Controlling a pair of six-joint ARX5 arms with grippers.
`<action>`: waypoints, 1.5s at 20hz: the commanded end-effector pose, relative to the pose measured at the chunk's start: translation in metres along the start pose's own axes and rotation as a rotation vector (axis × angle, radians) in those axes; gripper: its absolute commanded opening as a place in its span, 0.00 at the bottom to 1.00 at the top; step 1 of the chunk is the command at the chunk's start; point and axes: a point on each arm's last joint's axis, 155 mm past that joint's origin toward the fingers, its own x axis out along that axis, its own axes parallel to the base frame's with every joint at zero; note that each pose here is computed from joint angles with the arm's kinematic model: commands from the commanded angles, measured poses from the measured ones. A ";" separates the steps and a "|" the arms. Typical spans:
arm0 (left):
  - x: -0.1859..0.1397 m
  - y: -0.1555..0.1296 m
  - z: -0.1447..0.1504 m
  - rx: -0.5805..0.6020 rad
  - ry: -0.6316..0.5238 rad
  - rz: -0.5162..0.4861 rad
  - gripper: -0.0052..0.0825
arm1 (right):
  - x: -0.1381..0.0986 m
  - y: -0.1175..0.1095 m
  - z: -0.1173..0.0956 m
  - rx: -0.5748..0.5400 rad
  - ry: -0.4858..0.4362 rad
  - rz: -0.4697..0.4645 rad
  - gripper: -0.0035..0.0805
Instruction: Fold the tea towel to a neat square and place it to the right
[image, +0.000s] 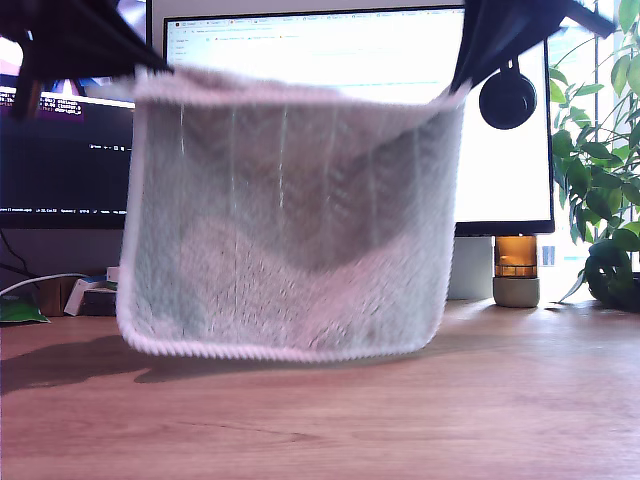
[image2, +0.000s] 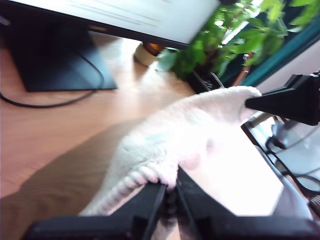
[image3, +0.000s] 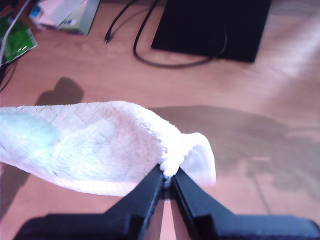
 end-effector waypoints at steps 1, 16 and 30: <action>0.003 0.000 0.020 0.033 -0.024 -0.004 0.04 | 0.002 0.002 0.015 -0.004 -0.049 0.009 0.03; -0.003 0.007 -0.020 -0.049 0.227 0.028 0.04 | 0.002 -0.003 -0.026 0.009 0.115 -0.018 0.03; 0.000 0.015 -0.116 -0.167 0.453 0.026 0.04 | 0.015 -0.007 -0.120 -0.031 0.399 -0.052 0.03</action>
